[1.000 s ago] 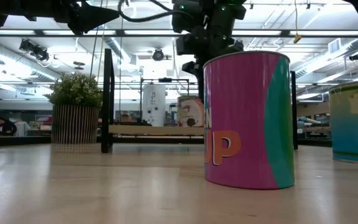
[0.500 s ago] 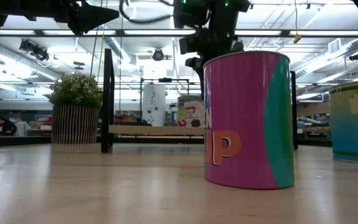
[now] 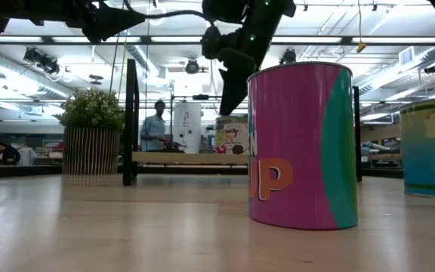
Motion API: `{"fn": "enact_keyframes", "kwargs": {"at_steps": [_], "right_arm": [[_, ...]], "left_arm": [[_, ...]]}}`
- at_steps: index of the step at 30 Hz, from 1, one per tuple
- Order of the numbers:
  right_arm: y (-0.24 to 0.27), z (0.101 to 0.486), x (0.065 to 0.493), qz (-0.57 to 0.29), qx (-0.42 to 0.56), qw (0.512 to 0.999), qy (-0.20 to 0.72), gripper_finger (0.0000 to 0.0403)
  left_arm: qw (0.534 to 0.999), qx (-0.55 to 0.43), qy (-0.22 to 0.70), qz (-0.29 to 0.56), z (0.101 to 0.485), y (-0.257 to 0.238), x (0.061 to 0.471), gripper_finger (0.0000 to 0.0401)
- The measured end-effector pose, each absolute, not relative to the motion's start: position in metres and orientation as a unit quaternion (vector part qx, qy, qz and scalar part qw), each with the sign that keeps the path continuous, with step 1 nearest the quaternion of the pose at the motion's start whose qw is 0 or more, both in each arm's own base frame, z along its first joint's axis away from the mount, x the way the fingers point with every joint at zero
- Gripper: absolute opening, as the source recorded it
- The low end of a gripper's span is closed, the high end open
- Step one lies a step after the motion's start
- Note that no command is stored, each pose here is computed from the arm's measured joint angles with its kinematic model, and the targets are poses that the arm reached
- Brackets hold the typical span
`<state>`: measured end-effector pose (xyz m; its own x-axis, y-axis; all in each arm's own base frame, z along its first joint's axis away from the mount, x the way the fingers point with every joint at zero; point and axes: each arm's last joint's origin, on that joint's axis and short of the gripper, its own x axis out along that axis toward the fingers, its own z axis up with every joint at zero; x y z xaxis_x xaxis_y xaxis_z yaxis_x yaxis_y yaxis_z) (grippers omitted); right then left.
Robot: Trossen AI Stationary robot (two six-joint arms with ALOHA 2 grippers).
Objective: Pick and place cans onto a shelf
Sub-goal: Put the orange can on the shelf aligned with the other green can
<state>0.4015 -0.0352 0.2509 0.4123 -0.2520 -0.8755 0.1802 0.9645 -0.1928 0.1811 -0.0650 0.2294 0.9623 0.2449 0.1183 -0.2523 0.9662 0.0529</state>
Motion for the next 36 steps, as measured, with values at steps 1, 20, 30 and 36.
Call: {"fn": "enact_keyframes", "kwargs": {"at_steps": [1,20,30,36], "right_arm": [[-0.036,0.251,0.401,-0.142,-0.016,0.839,0.526,0.0188],[-0.038,0.223,0.402,-0.189,0.042,0.829,0.525,0.0179],[-0.04,0.222,0.398,-0.171,0.028,0.817,0.551,0.0082],[-0.039,0.224,0.396,-0.094,-0.023,0.818,0.566,0.0027]], "left_arm": [[0.99,0.033,-0.056,0.126,0.229,-0.065,0.181,0.0389],[0.99,0.03,-0.059,0.125,0.23,-0.065,0.181,0.0389],[0.99,0.03,-0.054,0.124,0.229,-0.065,0.181,0.0389],[0.991,0.024,-0.045,0.123,0.227,-0.066,0.181,0.0389]]}}
